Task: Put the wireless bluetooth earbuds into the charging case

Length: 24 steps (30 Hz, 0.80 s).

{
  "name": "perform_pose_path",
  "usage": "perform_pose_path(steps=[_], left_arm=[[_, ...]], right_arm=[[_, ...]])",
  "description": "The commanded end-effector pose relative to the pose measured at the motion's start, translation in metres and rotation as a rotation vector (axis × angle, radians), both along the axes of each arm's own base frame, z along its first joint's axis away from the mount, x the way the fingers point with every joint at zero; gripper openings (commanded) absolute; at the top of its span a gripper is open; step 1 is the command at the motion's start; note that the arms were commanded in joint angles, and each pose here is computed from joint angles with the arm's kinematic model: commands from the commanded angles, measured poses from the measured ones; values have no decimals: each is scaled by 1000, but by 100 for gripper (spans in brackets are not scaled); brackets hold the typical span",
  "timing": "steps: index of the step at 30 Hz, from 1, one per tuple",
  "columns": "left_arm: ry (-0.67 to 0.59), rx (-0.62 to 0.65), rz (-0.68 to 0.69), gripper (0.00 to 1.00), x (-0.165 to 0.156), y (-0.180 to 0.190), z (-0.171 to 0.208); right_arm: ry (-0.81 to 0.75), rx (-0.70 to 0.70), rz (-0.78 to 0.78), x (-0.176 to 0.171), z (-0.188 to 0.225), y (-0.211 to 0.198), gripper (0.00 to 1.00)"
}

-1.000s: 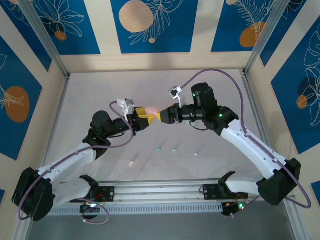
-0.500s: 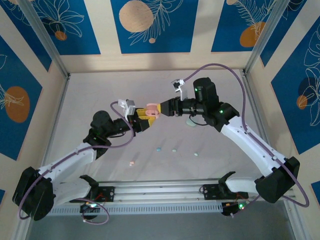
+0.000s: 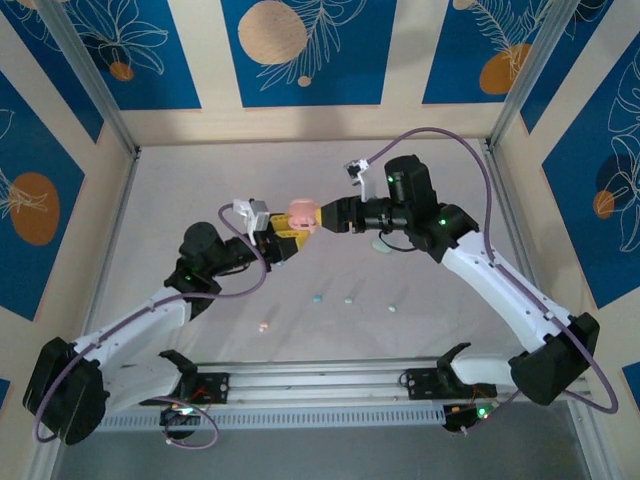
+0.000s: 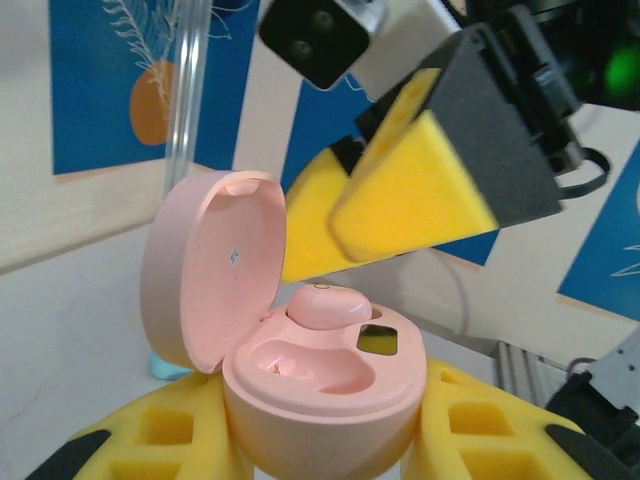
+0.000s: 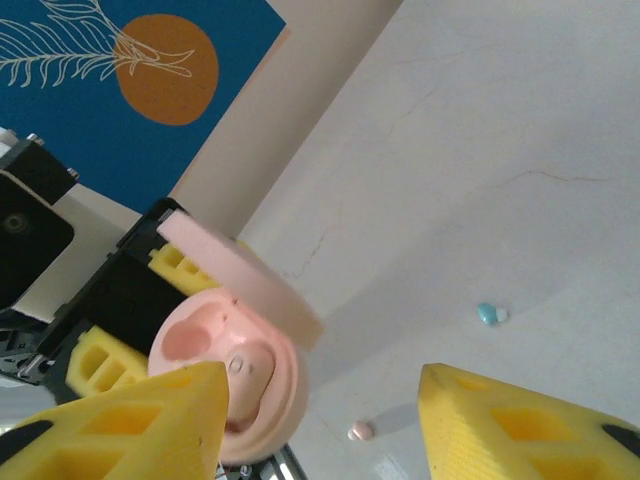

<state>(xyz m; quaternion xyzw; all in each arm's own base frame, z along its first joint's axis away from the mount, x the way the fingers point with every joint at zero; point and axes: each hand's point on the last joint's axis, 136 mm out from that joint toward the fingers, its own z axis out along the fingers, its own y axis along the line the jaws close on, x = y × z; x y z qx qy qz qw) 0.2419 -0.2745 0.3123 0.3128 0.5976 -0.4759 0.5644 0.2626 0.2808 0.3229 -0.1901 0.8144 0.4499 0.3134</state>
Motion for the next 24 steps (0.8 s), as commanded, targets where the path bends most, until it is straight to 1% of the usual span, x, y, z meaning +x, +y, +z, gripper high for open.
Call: perform_pose_path(steps=[1, 5, 7, 9, 12, 16, 18, 21, 24], left_arm=[[-60, 19, 90, 23, 7, 9, 2], [-73, 24, 141, 23, 13, 17, 0], [-82, 20, 185, 23, 18, 24, 2], [-88, 18, 219, 23, 22, 31, 6], [-70, 23, 302, 23, 34, 43, 12], [-36, 10, 438, 23, 52, 68, 15], [-18, -6, 463, 23, 58, 79, 18], [3, -41, 492, 23, 65, 94, 23], [12, -58, 508, 23, 68, 103, 25]], right_arm=[[2, -4, -66, -9, 17, -20, 55], [127, -109, -194, -5, -18, -48, 54], [217, -141, -213, -9, -45, -52, 50], [318, -141, -204, -16, -69, -48, 48], [466, -146, -172, -28, -107, -31, 45], [591, -256, -115, -50, -159, 2, 42], [618, -323, -72, -63, -180, 22, 41], [625, -398, 42, -82, -204, 57, 40], [637, -494, 109, -93, -231, 81, 39]])
